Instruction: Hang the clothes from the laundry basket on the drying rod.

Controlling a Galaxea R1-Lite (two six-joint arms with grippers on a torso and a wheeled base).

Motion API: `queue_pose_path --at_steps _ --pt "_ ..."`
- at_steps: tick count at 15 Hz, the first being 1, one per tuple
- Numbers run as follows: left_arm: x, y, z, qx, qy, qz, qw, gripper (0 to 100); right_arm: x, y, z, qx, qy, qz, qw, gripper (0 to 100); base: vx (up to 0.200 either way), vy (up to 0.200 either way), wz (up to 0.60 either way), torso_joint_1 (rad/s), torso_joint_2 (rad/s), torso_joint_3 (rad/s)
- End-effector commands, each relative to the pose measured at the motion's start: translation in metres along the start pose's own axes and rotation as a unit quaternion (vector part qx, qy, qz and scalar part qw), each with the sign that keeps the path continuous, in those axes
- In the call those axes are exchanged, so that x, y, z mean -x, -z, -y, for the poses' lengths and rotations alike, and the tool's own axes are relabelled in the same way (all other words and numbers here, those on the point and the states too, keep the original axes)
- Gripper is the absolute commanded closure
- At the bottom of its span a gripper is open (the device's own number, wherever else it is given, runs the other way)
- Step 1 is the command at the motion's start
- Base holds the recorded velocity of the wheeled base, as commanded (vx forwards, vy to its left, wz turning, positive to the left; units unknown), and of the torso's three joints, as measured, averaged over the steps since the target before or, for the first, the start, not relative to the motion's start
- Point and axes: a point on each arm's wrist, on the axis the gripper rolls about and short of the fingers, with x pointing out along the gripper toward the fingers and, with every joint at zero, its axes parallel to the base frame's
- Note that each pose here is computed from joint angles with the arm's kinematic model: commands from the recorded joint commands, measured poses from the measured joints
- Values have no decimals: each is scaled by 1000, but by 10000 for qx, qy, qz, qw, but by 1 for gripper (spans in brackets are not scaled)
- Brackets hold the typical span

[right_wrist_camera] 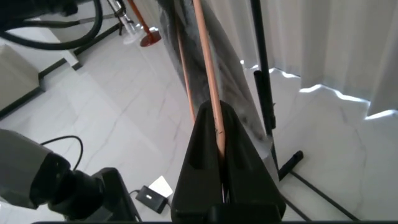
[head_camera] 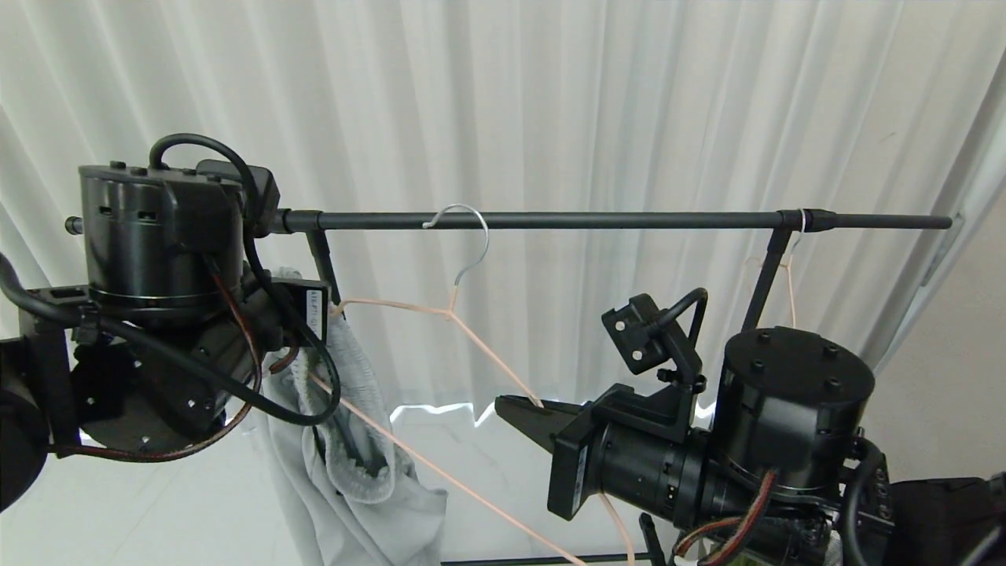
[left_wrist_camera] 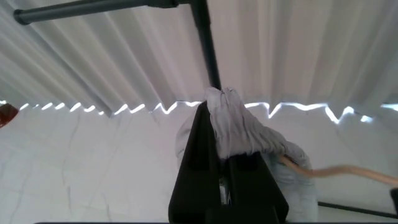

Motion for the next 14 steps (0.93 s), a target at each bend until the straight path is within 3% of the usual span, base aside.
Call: queue_pose_path --at_steps 1,4,8,9,10,12,14 --pt "12 -3 0 42 312 145 9994 100 -6 7 5 10 29 -34 10000 100 0 0 0 0 0 0" --pt "18 -5 6 40 538 218 9983 100 -12 10 7 182 -6 108 9998 100 0 0 0 0 0 0" --pt "38 -14 14 362 1404 443 9884 100 -20 20 12 287 -7 74 9996 100 0 0 0 0 0 0" --pt "44 -15 12 391 1751 513 9824 100 -22 21 13 298 -32 114 9995 100 0 0 0 0 0 0" --pt "46 -15 10 410 1864 543 9801 100 -23 21 14 299 -35 121 9995 100 0 0 0 0 0 0" --pt "58 -15 2 437 2640 675 9612 100 -24 21 20 294 40 160 9994 100 0 0 0 0 0 0" --pt "62 -9 -2 388 2955 659 9523 100 -23 19 23 360 89 187 9991 100 0 0 0 0 0 0"
